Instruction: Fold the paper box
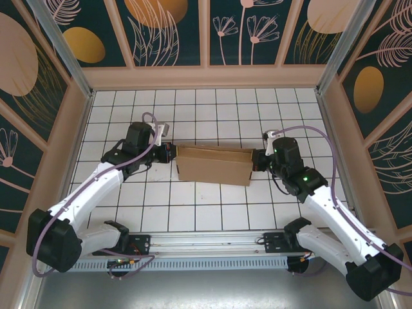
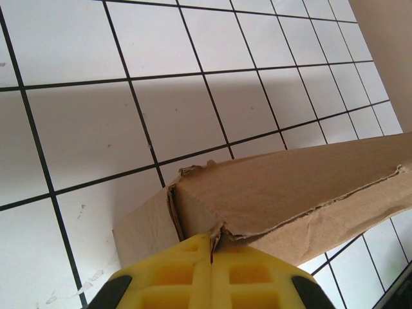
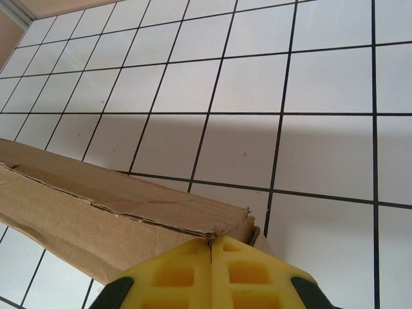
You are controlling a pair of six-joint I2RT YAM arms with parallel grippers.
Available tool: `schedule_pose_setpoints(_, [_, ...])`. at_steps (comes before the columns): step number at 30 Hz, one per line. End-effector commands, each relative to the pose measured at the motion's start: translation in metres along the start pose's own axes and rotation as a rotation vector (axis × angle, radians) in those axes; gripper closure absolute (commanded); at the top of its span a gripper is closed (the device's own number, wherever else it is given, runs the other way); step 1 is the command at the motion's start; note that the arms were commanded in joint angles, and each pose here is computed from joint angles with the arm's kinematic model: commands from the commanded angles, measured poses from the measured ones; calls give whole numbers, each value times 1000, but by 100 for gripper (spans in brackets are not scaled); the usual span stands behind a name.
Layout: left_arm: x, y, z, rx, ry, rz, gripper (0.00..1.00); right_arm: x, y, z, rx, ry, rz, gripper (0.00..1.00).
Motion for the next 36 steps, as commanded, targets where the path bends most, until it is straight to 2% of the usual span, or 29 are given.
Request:
schedule_pose_setpoints(1, [9,21,-33,-64,111,76,100,1,3,0,1,-29,15,100])
schedule_pose_setpoints(7, [11,22,-38,-74,111,58,100,6,2,-12,76,-13,42,100])
schedule_pose_setpoints(17, [10,23,-39,-76,96,52,100,6,-18,-46,178,-22,-21,100])
schedule_pose_setpoints(21, [12,24,-44,-75,97,54,100,5,-6,-49,176,6,51,83])
schedule_pose_setpoints(28, [14,12,-41,-9,89,72,100,-31,28,4,93,-101,210,56])
schedule_pose_setpoints(32, [16,11,-40,15,94,92,100,-44,30,16,54,-124,208,50])
schedule_pose_setpoints(36, [18,11,-42,18,105,99,100,-44,19,21,104,-148,152,51])
Point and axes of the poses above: each hand's point on the last joint's axis, 136 mm out from that joint toward the fingers, its own x axis out along the fingers, its own y axis along the line the jaws close on, z = x × y, the point moved 4 cm from there along -x, back along the fingers, and after that the axes turned 3 degrees about -x, right-handed, at the moved point
